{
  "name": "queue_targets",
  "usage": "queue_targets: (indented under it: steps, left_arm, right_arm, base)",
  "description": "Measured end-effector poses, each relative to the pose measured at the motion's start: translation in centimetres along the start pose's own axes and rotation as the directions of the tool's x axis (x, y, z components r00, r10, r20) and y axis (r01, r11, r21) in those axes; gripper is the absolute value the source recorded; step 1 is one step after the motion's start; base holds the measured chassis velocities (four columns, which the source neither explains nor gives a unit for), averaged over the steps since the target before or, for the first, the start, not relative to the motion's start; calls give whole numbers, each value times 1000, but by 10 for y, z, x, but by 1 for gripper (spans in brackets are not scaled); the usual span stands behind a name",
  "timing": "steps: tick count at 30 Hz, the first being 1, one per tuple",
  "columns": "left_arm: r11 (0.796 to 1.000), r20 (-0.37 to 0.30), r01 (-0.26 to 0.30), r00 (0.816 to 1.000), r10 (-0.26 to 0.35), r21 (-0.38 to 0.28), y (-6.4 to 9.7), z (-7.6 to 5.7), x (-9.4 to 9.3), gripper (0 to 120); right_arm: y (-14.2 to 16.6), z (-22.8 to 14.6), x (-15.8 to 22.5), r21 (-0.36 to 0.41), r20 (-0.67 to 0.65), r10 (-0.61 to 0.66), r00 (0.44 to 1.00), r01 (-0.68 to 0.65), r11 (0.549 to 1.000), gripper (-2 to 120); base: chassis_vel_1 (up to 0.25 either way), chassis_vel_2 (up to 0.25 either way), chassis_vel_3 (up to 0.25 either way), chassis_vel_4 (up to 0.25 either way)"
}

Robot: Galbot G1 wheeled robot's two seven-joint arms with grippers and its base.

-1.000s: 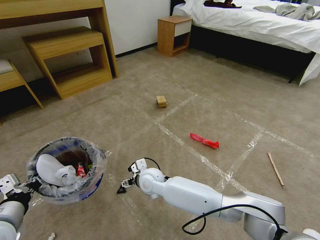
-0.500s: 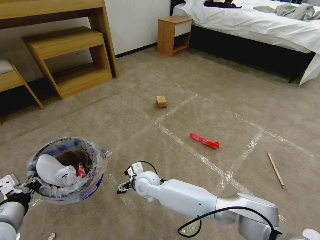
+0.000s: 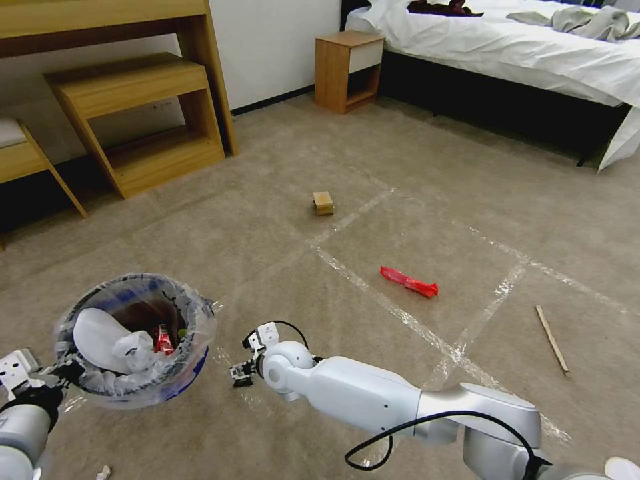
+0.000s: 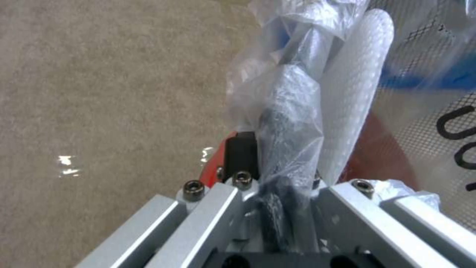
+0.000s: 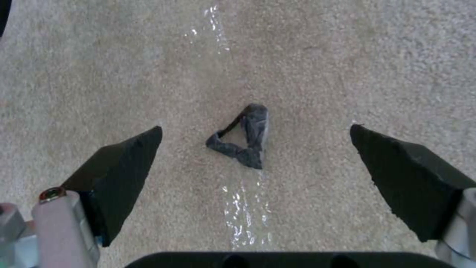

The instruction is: Pick up the trash bin and place the garbage on the floor into it.

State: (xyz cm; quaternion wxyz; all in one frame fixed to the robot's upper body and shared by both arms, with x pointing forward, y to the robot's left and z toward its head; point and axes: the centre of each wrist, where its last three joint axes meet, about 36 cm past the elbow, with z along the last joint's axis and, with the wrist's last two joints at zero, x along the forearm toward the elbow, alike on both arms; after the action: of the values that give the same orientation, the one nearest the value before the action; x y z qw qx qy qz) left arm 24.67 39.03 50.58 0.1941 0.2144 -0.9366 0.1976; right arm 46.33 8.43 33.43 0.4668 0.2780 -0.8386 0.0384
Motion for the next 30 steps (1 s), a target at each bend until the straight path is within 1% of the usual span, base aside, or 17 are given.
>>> queue_targets:
  steps: [11,21,30]
  left_arm:
    - [1000,9,-3,1000,3,-8,-2,-2,7,0]
    - [1000,9,0,1000,0,-6,-3,-2,13,0]
    - [1000,11,-2,1000,3,-4,-5,-1,18,0]
  right_arm:
    - [10,8,-16,0,-16,1,1000,-1,1000,97]
    - [17,13,-35,18,-15,6,1000,-5,1000,97]
    - [9,15,-44,26,-12,23,1000,-23,999,97]
  base:
    - [0,0,0,0]
    - [0,0,0,0]
    - [0,0,0,0]
